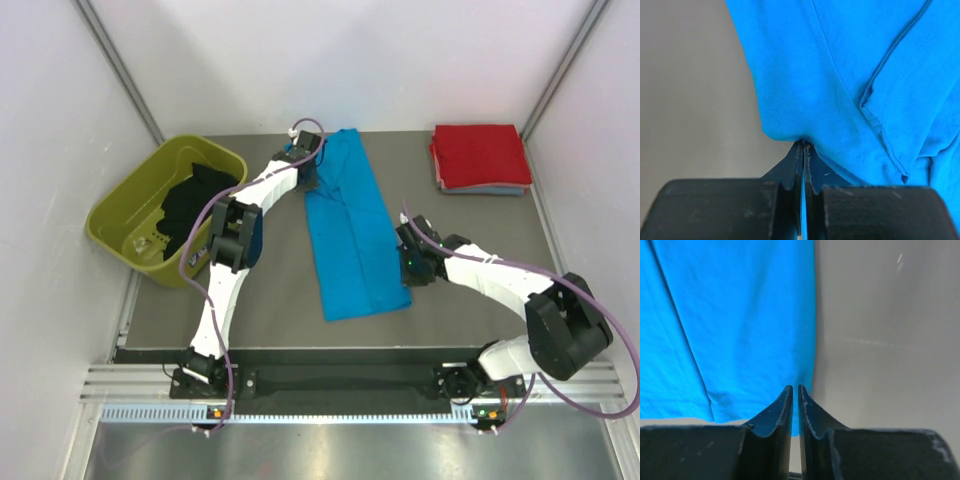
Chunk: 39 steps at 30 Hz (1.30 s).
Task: Fold and stack the t-shirts
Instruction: Fold the tshirt
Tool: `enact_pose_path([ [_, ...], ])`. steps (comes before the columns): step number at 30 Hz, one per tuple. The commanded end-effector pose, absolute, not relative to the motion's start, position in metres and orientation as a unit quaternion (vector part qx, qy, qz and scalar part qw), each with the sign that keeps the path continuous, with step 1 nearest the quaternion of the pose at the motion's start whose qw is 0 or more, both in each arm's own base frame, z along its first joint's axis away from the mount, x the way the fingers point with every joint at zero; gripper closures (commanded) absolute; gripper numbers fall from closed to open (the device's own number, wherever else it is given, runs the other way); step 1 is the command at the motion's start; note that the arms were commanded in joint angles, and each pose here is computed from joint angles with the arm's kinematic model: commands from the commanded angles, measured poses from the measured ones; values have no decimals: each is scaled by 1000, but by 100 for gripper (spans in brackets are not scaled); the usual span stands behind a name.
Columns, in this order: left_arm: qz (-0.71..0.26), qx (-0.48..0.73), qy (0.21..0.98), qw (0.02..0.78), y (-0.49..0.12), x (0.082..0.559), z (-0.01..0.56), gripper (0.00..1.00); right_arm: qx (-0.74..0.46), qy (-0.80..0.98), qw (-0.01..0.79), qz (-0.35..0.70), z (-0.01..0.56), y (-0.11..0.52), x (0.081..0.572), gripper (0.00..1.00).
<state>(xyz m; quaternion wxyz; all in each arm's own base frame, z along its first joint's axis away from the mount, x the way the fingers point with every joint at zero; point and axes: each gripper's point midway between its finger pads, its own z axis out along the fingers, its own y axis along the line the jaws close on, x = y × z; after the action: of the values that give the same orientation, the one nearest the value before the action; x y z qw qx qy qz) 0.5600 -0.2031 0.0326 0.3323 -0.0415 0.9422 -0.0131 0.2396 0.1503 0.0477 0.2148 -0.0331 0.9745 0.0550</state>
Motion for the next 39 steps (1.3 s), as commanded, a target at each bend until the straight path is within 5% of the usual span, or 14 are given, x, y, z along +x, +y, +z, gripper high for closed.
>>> enact_pose_path([
  [1, 10, -36, 947, 319, -180, 551, 39, 97, -16, 968, 227, 100, 53, 163, 238, 92],
  [5, -5, -33, 945, 326, -184, 540, 60, 82, -13, 973, 212, 95, 40, 160, 226, 95],
  [13, -24, -7, 946, 322, -201, 507, 91, 68, -15, 980, 187, 61, 12, 145, 203, 96],
  [21, -31, 20, 954, 297, -222, 455, 104, 66, -12, 979, 202, 39, 21, 135, 199, 97],
  [29, -168, 41, 952, 252, -261, 375, 118, 69, -24, 966, 239, 93, 64, 157, 212, 97],
  [39, -238, 51, 946, 212, -281, 293, 106, 70, -32, 975, 207, 75, 32, 151, 197, 98],
])
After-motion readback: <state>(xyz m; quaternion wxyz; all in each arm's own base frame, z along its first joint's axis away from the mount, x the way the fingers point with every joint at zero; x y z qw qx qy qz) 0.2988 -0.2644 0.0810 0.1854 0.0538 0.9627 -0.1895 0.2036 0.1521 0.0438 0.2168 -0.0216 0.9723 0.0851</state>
